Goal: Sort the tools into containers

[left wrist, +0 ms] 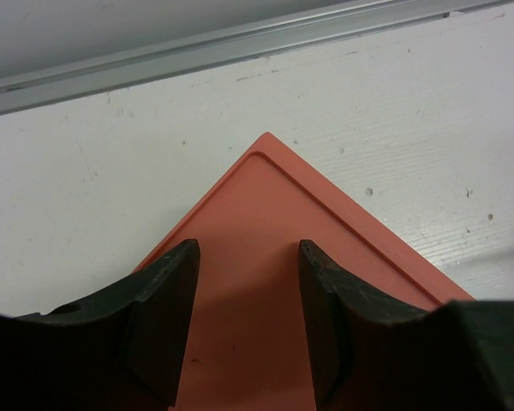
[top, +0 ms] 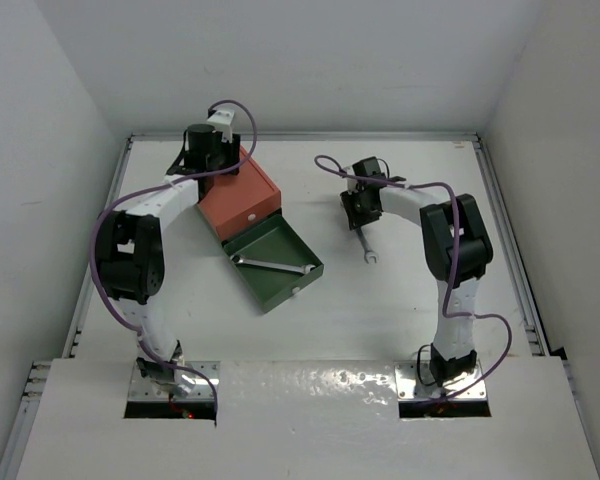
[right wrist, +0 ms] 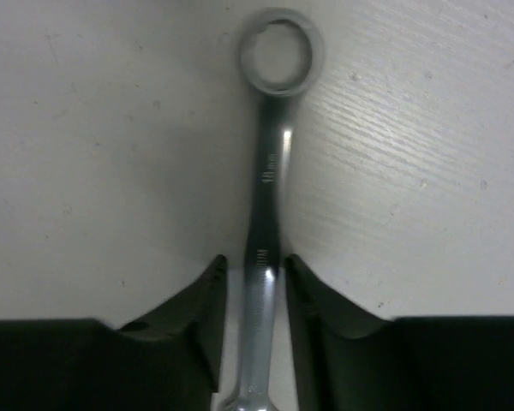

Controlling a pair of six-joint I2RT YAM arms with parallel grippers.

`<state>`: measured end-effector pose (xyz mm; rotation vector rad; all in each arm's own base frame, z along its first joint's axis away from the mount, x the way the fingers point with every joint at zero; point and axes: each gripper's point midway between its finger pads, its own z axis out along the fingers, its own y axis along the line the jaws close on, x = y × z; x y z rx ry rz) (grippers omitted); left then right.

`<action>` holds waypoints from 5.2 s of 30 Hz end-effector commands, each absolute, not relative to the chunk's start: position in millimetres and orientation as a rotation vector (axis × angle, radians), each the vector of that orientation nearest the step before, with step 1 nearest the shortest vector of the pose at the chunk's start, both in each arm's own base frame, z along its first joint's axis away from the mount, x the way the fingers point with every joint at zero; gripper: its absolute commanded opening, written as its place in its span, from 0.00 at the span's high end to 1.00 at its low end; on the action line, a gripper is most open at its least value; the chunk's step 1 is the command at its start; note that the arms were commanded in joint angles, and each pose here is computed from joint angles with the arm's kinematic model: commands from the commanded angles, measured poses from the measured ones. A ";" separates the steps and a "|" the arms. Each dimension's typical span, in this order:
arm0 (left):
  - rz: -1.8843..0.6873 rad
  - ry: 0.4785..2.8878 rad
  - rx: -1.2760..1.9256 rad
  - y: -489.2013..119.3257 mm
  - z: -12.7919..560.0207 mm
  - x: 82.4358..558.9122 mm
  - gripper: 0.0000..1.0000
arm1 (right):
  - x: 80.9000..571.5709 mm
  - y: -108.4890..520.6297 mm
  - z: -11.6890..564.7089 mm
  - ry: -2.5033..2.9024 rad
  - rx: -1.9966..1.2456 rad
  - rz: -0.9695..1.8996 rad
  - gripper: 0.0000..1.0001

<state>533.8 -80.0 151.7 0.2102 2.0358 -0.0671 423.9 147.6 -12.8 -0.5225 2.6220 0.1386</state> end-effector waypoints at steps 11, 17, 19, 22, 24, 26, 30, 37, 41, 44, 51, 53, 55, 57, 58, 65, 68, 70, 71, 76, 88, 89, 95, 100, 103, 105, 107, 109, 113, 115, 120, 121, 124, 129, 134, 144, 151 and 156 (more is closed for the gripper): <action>0.030 2.408 0.244 -51.2 56.9 473.8 0.53 | 383.2 133.4 -15.6 2.595 -0.507 0.122 1.00; 0.034 2.405 0.241 -49.3 58.6 473.4 0.53 | 394.6 166.8 63.3 2.290 -0.493 0.353 1.00; 0.031 2.405 0.240 -49.1 58.1 473.7 0.53 | 393.0 175.0 99.6 2.175 -0.522 0.396 1.00; 0.029 2.408 0.240 -49.5 56.4 474.2 0.53 | 394.0 192.5 132.9 2.055 -0.571 0.436 1.00; 0.024 2.410 0.237 -50.3 56.2 475.1 0.53 | 393.1 205.7 154.1 1.994 -0.605 0.453 1.00; 0.024 2.414 0.240 -50.3 55.0 475.6 0.53 | 391.8 230.0 185.1 1.904 -0.649 0.486 1.00; 0.025 2.423 0.241 -50.1 52.1 473.9 0.53 | 363.1 312.1 232.1 1.662 -0.855 0.622 1.00; 0.044 2.426 0.243 -46.7 51.4 472.5 0.53 | 319.9 394.5 177.4 1.539 -1.240 0.674 1.00; 0.044 2.429 0.244 -46.6 50.1 471.9 0.53 | 319.2 401.7 143.8 1.503 -1.379 0.607 1.00; 0.042 2.434 0.243 -47.0 48.1 472.5 0.53 | 317.0 404.5 112.1 1.518 -1.499 0.560 1.00; 0.047 2.432 0.245 -46.4 48.4 472.5 0.53 | 317.2 403.4 107.7 1.571 -1.521 0.524 0.72; 0.046 2.430 0.248 -46.6 49.0 472.9 0.53 | 316.7 405.2 115.6 1.574 -1.505 0.536 0.61; 0.042 2.430 0.249 -47.2 49.0 472.9 0.53 | 316.8 408.1 134.6 1.571 -1.463 0.563 0.53; 0.039 2.430 0.248 -47.5 48.9 472.9 0.53 | 309.5 408.4 153.8 1.570 -1.466 0.600 0.45; 0.039 2.432 0.246 -47.6 48.2 472.8 0.53 | 302.8 408.5 158.8 1.566 -1.482 0.636 0.42; 0.037 2.429 0.248 -47.9 50.6 473.7 0.53 | 212.8 375.8 140.6 1.221 -2.017 0.861 0.40; 0.040 2.432 0.247 -48.1 49.2 473.5 0.53 | 196.1 358.1 114.1 1.175 -2.190 0.761 0.41; 0.045 2.435 0.246 -46.8 48.5 473.7 0.53 | 181.5 352.2 95.7 1.163 -2.319 0.720 0.41; 0.046 2.440 0.244 -46.5 47.8 473.1 0.53 | 180.0 353.2 91.0 1.129 -2.374 0.674 0.42; 0.049 2.441 0.246 -46.0 48.1 471.7 0.53 | 203.6 357.6 58.2 1.162 -2.368 0.480 0.42; 0.052 2.438 0.248 -45.6 48.1 471.4 0.53 | 247.2 376.1 37.6 1.151 -2.287 0.268 0.62; 0.053 2.439 0.251 -45.5 47.9 471.0 0.53 | 248.0 376.9 36.6 1.148 -2.286 0.262 0.66; 0.048 2.443 0.255 -46.1 45.4 470.5 0.53 | 251.3 373.6 35.7 1.193 -2.298 0.301 0.85; 0.041 2.457 0.260 -47.0 39.9 468.5 0.53 | 257.7 379.3 42.1 1.121 -2.314 0.269 0.93; 0.037 2.460 0.266 -47.6 38.6 467.9 0.53 | 263.6 386.4 48.2 1.069 -2.333 0.247 0.96; 0.034 2.458 0.266 -48.7 38.7 468.5 0.53 | 265.6 389.8 49.0 1.055 -2.340 0.247 0.97; 0.037 2.458 0.266 -47.7 38.9 469.1 0.53 | 270.6 395.5 54.8 1.042 -2.327 0.234 0.98; 0.038 2.459 0.270 -47.6 38.7 468.8 0.53 | 275.9 398.4 58.4 1.032 -2.321 0.210 1.00; 0.022 2.473 0.286 -49.5 32.6 464.3 0.53 | 294.3 399.5 69.6 1.011 -2.284 0.087 1.00; 0.018 2.483 0.292 -50.4 27.7 462.4 0.53 | 301.5 399.5 78.5 1.000 -2.268 0.036 1.00; 0.023 2.509 0.298 -50.1 18.4 458.8 0.53 | 311.7 403.8 99.8 0.985 -2.213 -0.019 1.00; 0.021 2.510 0.297 -49.6 17.7 458.7 0.53 | 315.8 407.1 104.7 0.977 -2.187 -0.039 1.00; 0.023 2.510 0.298 -50.1 17.4 459.4 0.53 | 320.2 412.3 102.8 0.971 -2.183 -0.046 1.00; 0.024 2.513 0.303 -49.8 17.0 457.8 0.53 | 332.2 421.2 93.1 1.017 -2.128 -0.056 1.00; 0.014 2.518 0.308 -51.6 14.4 455.7 0.53 | 372.3 427.0 89.0 1.090 -1.981 -0.209 1.00; 0.014 2.518 0.308 -51.7 14.2 456.1 0.53 | 388.1 431.3 155.0 1.052 -1.683 -0.260 0.43; 0.033 2.515 0.312 -50.0 14.9 458.5 0.53 | 300.2 417.8 163.9 1.183 -1.617 0.277 0.33; 0.049 2.513 0.312 -47.4 17.1 460.5 0.53 | 274.1 411.3 128.5 1.427 -1.580 0.516 1.00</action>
